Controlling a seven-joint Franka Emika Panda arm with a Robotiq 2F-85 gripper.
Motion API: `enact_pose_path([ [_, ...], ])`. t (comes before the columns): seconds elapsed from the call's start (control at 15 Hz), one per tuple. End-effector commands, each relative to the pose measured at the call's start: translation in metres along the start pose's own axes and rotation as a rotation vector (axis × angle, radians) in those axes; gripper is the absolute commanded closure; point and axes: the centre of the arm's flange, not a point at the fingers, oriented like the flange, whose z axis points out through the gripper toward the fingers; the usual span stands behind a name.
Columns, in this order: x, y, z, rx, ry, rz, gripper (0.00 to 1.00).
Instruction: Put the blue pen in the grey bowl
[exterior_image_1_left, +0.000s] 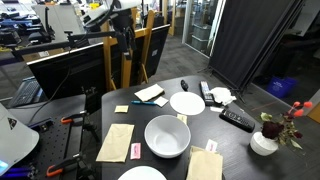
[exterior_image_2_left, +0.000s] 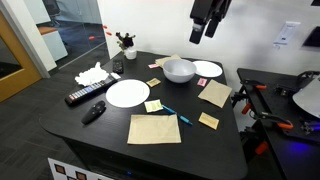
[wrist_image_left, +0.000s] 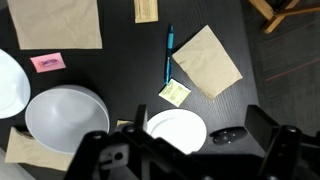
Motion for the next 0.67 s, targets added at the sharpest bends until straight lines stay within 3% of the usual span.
enact_pose_path([
  [0.0, 0.004, -0.003, 0.034, 0.044, 0.02, 0.126, 0.0],
  [0.33, 0.0, -0.004, 0.063, 0.002, 0.052, 0.249, 0.0],
  [0.6, -0.003, -0.008, 0.085, -0.026, 0.063, 0.271, 0.0],
])
